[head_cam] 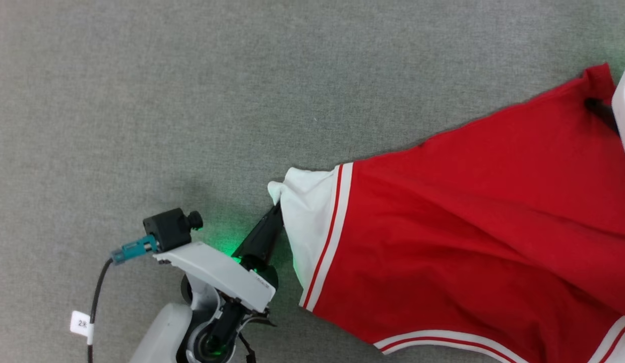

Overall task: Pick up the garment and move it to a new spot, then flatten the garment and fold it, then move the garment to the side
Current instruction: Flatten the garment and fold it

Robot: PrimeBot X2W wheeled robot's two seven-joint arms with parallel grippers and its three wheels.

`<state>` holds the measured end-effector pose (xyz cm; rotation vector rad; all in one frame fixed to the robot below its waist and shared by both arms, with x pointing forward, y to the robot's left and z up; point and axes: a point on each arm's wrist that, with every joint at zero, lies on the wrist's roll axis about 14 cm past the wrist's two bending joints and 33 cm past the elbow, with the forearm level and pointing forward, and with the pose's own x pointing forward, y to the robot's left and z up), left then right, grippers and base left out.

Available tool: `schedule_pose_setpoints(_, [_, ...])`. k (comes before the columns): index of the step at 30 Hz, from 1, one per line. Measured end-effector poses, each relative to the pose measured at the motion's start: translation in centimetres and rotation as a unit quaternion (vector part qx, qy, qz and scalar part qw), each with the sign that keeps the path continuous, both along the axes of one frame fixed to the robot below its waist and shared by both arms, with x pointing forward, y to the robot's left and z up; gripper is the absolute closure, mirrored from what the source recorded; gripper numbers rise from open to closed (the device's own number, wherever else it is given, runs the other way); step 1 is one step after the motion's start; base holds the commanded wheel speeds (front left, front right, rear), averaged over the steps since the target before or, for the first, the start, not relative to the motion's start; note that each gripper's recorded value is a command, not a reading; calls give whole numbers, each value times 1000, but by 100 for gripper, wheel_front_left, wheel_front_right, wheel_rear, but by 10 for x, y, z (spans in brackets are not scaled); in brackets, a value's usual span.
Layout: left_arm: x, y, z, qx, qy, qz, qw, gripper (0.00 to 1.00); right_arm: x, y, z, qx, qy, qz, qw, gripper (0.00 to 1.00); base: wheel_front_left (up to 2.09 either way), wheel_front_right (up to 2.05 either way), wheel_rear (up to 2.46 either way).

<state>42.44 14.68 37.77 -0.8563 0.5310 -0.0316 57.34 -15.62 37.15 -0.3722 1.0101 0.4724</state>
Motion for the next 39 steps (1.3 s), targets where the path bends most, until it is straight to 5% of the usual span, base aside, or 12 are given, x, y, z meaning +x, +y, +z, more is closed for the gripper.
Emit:
schedule_pose_setpoints(2, [1,1,-2,0,1,1,1000,100,1,0,-4,3,6,1,1000,7,0,0,0])
schedule_pose_setpoints(4, [1,1,-3,0,2,2,1000,100,2,0,-7,4,10,3,1000,53,0,0,0])
schedule_pose_setpoints(5, [1,1,-3,0,3,2,1000,100,3,0,-7,4,10,4,1000,65,0,0,0])
schedule_pose_setpoints(6, [2,1,-3,0,3,1,1000,100,3,0,-8,4,9,4,1000,97,0,0,0])
schedule_pose_setpoints(7, [2,1,-3,0,3,1,1000,100,3,1,-8,7,8,4,1000,100,0,0,0])
schedule_pose_setpoints(17, [6,3,12,4,-23,4,1000,100,10,5,8,56,-44,-21,997,100,0,0,0])
schedule_pose_setpoints(23, [29,27,51,50,-86,10,995,100,25,-16,44,100,-114,-86,985,100,0,0,0])
schedule_pose_setpoints(39, [187,46,230,118,-279,40,952,100,98,-65,202,196,-385,-206,878,100,0,0,0])
